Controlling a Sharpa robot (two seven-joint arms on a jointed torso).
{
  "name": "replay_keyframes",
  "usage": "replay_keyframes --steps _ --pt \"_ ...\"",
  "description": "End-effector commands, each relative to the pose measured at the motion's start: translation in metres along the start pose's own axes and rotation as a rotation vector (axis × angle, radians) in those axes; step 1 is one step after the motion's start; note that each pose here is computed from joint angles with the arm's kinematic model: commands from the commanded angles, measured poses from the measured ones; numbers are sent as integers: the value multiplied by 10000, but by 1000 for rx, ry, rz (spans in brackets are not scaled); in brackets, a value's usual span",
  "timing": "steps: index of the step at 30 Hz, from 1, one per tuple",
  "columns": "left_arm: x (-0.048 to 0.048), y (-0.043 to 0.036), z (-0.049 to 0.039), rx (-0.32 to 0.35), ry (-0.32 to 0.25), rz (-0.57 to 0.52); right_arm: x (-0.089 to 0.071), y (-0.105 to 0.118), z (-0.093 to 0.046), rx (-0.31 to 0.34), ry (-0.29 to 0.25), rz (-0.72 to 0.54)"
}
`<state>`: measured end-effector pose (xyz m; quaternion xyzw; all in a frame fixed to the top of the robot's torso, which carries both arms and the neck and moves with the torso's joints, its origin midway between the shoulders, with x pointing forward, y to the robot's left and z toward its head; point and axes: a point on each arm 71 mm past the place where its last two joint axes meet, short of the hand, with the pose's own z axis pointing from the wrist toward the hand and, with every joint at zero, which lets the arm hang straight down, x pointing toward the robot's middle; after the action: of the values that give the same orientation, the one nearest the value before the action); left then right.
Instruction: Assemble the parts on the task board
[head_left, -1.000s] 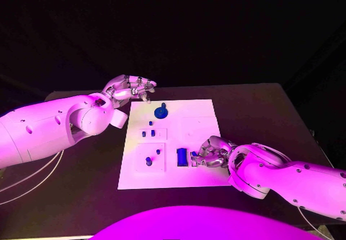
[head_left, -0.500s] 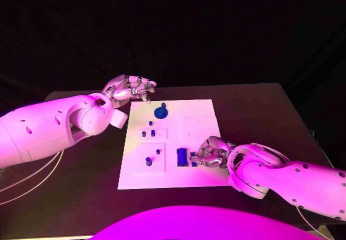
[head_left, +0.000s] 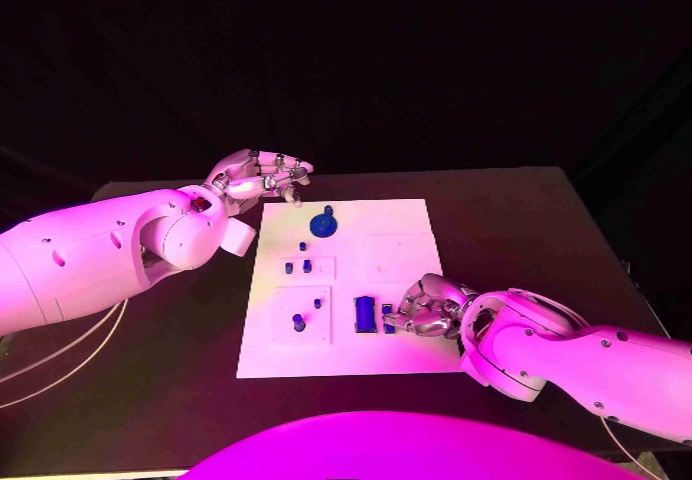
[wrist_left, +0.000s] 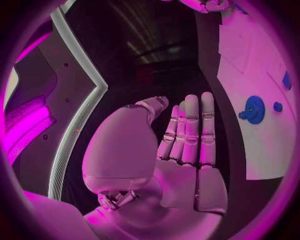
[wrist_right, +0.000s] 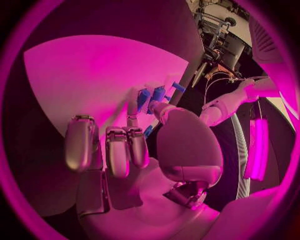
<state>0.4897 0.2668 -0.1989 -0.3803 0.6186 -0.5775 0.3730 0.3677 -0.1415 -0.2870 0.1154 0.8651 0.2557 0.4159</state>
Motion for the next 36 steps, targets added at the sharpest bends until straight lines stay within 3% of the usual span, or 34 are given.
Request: replay_keyframes --steps 1,8,21,36 --pt "9 -8 -1 5 13 0 7 -3 -36 -33 4 22" --pt "7 -6 -1 4 13 3 0 -32 -88 -48 6 59" --pt "6 -1 5 0 11 5 33 -121 -130 -34 56 59" --pt "20 -2 14 3 16 5 40 -112 -69 -19 26 61"
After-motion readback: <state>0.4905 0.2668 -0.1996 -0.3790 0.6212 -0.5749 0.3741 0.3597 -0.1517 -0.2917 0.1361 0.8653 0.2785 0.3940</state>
